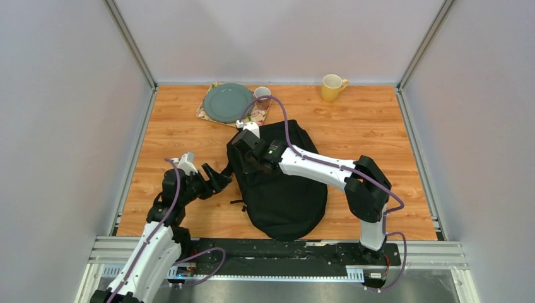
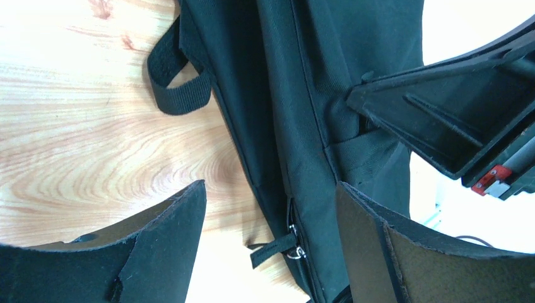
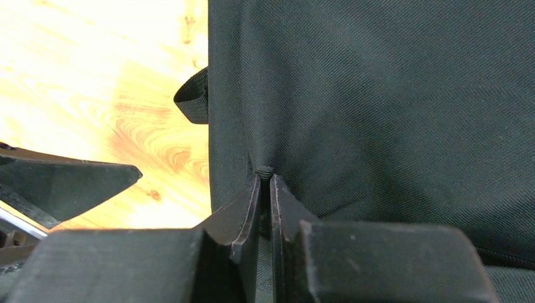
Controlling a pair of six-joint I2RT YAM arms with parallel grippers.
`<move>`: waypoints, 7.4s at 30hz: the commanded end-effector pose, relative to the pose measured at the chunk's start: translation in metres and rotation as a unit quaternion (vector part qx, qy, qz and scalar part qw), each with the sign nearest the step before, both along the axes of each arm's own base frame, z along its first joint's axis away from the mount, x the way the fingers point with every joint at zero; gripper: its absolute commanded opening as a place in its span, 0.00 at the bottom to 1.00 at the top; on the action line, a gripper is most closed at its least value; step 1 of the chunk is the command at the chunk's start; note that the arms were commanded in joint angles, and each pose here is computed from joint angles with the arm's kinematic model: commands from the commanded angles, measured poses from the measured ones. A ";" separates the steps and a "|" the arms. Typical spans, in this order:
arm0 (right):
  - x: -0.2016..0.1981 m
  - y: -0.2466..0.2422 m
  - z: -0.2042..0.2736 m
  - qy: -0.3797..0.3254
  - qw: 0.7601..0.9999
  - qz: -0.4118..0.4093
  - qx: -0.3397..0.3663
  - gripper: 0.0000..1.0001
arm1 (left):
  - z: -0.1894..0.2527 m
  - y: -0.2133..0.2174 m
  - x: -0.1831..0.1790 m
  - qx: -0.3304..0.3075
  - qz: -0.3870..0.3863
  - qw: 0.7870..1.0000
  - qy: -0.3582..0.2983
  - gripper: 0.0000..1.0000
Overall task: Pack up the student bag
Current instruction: Zip the student bag at the center of the board, then adjust the student bag at the center of the board.
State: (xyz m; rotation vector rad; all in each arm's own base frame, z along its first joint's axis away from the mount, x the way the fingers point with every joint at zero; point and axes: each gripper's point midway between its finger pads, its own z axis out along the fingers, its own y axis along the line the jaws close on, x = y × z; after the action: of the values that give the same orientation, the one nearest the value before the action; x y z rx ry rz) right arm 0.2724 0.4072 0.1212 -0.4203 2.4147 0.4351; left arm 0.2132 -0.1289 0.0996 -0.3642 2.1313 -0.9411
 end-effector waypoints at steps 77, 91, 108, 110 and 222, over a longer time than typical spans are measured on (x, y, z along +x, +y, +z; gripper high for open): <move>0.008 -0.010 0.040 -0.037 0.997 -0.027 0.066 0.00 | 0.010 -0.062 0.025 -0.116 -0.099 0.988 -0.023 0.80; 0.002 -0.010 0.043 -0.030 0.996 -0.021 0.076 0.00 | -0.007 -0.067 0.030 -0.091 -0.096 0.991 0.002 0.56; 0.003 -0.017 0.033 -0.033 0.998 -0.025 0.054 0.00 | -0.005 -0.076 0.028 -0.095 -0.126 0.987 -0.009 0.00; 0.004 -0.019 0.032 -0.036 0.998 -0.026 0.049 0.00 | -0.003 -0.075 0.026 -0.090 -0.131 0.987 -0.016 0.00; 0.010 -0.193 -0.041 0.096 0.964 -0.214 0.124 0.57 | 0.019 -0.110 0.063 -0.057 -0.236 0.970 0.006 0.56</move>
State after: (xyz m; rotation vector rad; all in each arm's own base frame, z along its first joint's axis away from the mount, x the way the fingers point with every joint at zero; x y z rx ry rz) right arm 0.2598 0.2149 0.0716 0.2886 2.4792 0.6521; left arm 0.2721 -0.2295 0.0967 0.0281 2.3142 -1.2657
